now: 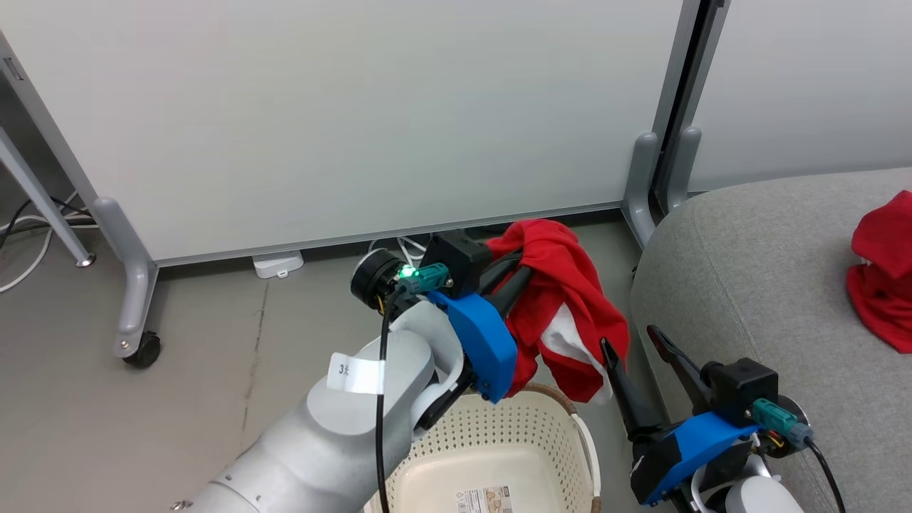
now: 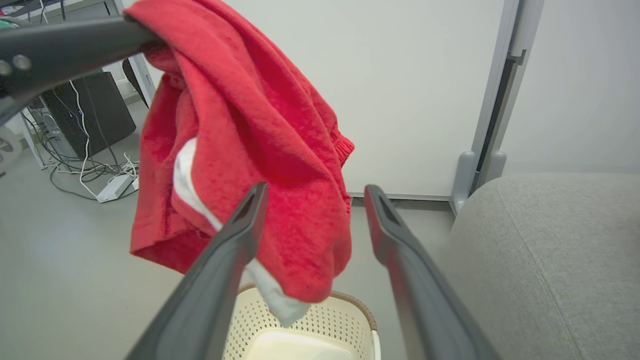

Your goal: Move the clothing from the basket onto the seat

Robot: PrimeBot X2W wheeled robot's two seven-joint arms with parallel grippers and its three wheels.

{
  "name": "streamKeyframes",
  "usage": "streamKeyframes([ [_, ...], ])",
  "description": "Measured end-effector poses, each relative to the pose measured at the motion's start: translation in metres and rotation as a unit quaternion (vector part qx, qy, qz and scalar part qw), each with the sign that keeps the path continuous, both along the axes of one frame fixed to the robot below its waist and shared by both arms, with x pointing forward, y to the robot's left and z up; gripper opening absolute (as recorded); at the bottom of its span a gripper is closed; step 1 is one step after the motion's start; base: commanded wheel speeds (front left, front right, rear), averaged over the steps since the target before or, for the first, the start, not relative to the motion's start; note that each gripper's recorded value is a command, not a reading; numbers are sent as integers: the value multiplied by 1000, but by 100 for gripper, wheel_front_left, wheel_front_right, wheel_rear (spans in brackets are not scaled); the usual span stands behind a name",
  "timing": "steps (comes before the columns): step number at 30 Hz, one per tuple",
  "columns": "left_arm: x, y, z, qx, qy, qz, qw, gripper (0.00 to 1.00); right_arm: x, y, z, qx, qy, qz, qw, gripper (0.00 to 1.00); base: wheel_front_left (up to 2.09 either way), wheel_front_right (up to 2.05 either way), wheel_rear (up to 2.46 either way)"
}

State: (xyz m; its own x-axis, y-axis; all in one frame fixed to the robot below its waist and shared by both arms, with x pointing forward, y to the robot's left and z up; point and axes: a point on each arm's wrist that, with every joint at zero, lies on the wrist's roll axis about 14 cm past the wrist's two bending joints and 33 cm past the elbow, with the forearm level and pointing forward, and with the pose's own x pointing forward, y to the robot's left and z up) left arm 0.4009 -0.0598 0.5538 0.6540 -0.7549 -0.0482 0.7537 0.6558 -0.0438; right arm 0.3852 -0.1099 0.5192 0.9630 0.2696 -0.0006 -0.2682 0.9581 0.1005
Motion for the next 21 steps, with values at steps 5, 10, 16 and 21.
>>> streamKeyframes([
  [5, 4, -1, 7, 0, -4, -1, 1000, 0, -1, 1, 1, 0, -1, 1, 1000, 100, 0, 0, 0],
  [10, 3, -4, -1, 6, 3, -5, 1000, 0, -3, 2, 1, 0, 0, 3, 1000, 100, 0, 0, 0],
  [16, 5, -3, -10, 14, 13, -3, 1000, 0, -5, 9, 4, 11, -2, 14, 1000, 100, 0, 0, 0],
  [21, 8, -2, -16, 19, 17, -2, 1000, 0, -9, 24, 3, 21, 5, 37, 999, 100, 0, 0, 0],
])
